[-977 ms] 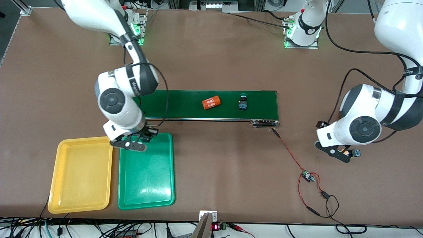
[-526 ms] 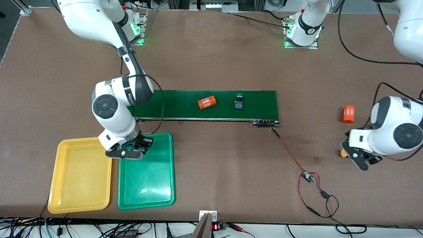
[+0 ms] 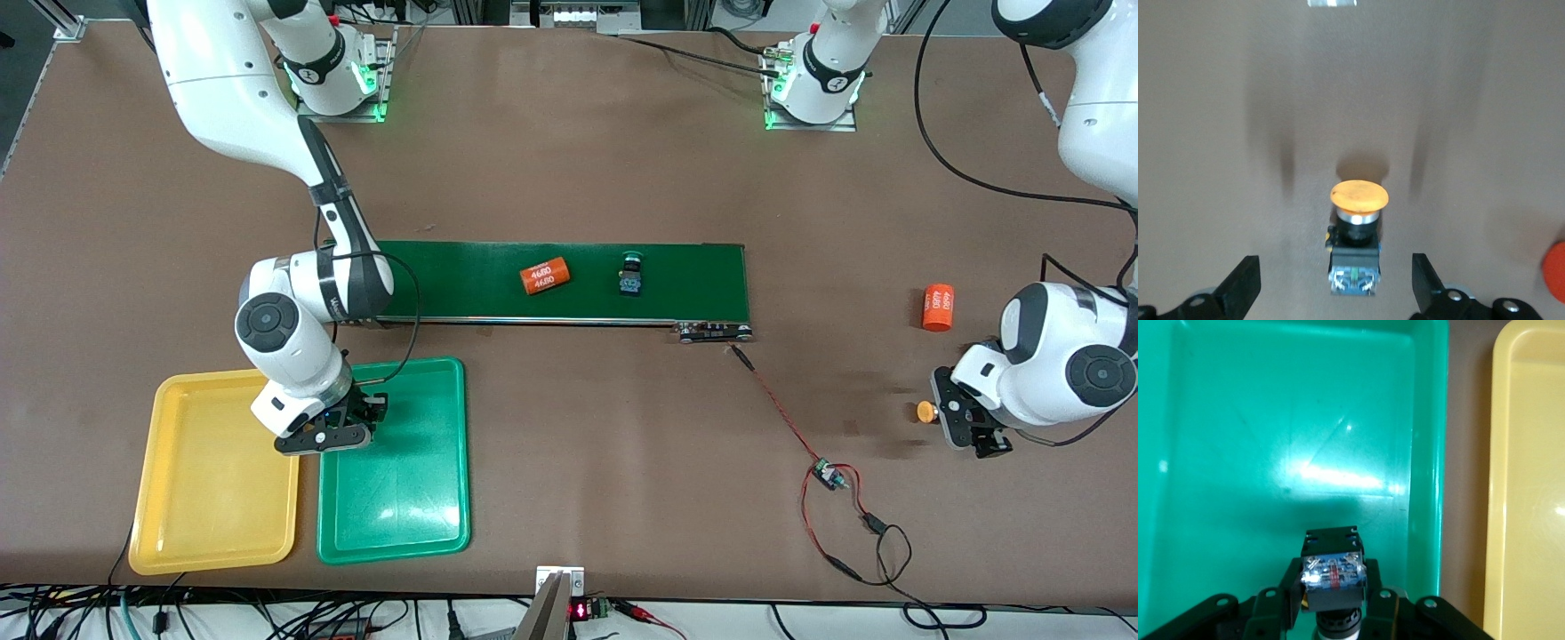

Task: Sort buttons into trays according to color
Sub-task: 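Grasp the next green button with the right gripper while the left gripper places yellow button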

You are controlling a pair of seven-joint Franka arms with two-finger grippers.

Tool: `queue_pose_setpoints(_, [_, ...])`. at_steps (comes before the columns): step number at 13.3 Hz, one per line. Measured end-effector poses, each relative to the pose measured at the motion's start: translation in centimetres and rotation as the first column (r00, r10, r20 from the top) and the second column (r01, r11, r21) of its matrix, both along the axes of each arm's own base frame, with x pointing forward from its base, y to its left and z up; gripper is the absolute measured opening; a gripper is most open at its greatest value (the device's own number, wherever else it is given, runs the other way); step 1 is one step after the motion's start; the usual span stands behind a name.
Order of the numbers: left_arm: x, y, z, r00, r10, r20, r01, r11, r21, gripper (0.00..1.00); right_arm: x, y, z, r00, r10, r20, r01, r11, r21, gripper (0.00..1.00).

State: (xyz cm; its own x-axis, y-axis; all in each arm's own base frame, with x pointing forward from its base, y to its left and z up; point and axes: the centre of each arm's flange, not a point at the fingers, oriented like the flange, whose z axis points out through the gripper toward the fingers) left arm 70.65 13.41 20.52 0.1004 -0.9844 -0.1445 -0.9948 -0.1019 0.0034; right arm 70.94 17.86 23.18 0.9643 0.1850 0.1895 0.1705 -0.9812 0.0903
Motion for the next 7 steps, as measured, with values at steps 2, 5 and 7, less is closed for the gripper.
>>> queue_pose_setpoints(2, [-0.6,1.3,-1.6,1.0,0.0,0.01,0.001,1.0,-0.008,1.0,-0.1,-0.6,-1.7,0.999,0.026,-0.019,-0.026,1.0,-0.014,0.41])
queue_pose_setpoints(5, [-1.2,2.8,-2.5,1.0,-0.021,0.012,0.021,1.0,-0.013,0.83,0.1,-1.0,-2.2,0.999,0.031,-0.02,-0.032,0.999,-0.012,0.45])
queue_pose_setpoints(7, [-1.3,2.6,-2.7,0.999,-0.032,0.009,0.032,0.999,-0.016,0.61,0.1,-0.9,-2.0,1.0,0.02,-0.019,-0.02,1.0,0.003,0.64])
